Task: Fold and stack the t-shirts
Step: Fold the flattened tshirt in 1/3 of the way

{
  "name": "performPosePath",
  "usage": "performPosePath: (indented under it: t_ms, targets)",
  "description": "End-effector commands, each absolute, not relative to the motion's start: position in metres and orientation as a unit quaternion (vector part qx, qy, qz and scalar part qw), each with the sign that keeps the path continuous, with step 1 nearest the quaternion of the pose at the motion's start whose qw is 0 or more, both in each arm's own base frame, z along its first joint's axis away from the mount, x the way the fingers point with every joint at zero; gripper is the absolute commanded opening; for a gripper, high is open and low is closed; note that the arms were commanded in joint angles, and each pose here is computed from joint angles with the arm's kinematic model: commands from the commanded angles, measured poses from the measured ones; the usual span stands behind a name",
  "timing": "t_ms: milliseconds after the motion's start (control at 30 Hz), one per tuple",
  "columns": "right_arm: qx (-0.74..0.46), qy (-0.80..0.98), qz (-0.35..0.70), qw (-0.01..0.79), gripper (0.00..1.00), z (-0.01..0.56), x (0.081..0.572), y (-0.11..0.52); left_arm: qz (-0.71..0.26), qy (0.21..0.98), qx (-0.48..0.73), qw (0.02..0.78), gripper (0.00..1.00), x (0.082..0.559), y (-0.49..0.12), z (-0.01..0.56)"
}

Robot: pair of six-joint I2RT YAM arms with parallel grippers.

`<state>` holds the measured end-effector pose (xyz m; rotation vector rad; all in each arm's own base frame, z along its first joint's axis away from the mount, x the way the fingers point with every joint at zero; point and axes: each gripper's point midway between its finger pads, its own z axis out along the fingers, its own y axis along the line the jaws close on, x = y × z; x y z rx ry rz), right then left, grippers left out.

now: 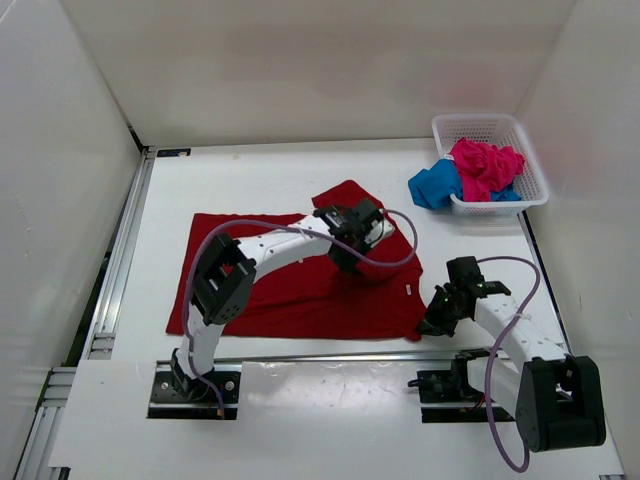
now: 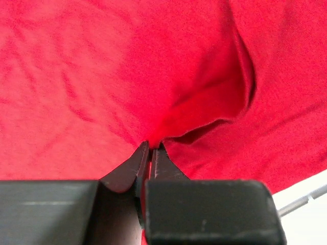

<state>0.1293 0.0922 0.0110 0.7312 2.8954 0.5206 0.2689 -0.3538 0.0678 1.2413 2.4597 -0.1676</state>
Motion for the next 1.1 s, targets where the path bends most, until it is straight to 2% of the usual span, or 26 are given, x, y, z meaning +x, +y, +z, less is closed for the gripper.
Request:
performPosePath:
  t_ms: [0, 167, 300, 367, 433, 533, 800, 1067]
  targets:
    - [0.241, 0.96, 0.134, 0.056, 0.09, 0.006, 0.127, 0.08, -0.083, 0.881, 0.43, 0.178, 0.12, 0.279, -0.356, 0.074]
    - [0.238, 0.961, 0.13, 0.048, 0.12, 0.004, 0.125, 0.079, -0.072, 0.889, 0.429, 0.144, 0.18, 0.275, -0.347, 0.054]
    - [0.238, 0.962, 0.129, 0.044, 0.13, 0.008, 0.126, 0.08, -0.048, 0.897, 0.421, 0.124, 0.18, 0.28, -0.334, 0.031]
    - [0.238, 0.962, 0.129, 0.044, 0.2, 0.01, 0.127, 0.08, -0.034, 0.901, 0.416, 0.119, 0.18, 0.285, -0.327, 0.025]
    - [0.238, 0.962, 0.129, 0.044, 0.35, 0.016, 0.13, 0.08, -0.034, 0.901, 0.416, 0.119, 0.18, 0.285, -0.327, 0.025]
    - [0.23, 0.96, 0.141, 0.074, 0.46, 0.037, 0.145, 0.082, -0.029, 0.903, 0.411, 0.122, 0.18, 0.291, -0.325, 0.025]
    - [0.17, 0.944, 0.165, 0.228, 0.52, 0.117, 0.225, 0.083, -0.062, 0.904, 0.398, 0.147, 0.22, 0.298, -0.324, 0.056]
    - [0.116, 0.949, 0.242, 0.168, 0.5, 0.099, 0.297, 0.126, -0.088, 0.905, 0.399, 0.119, 0.28, 0.289, -0.327, 0.047]
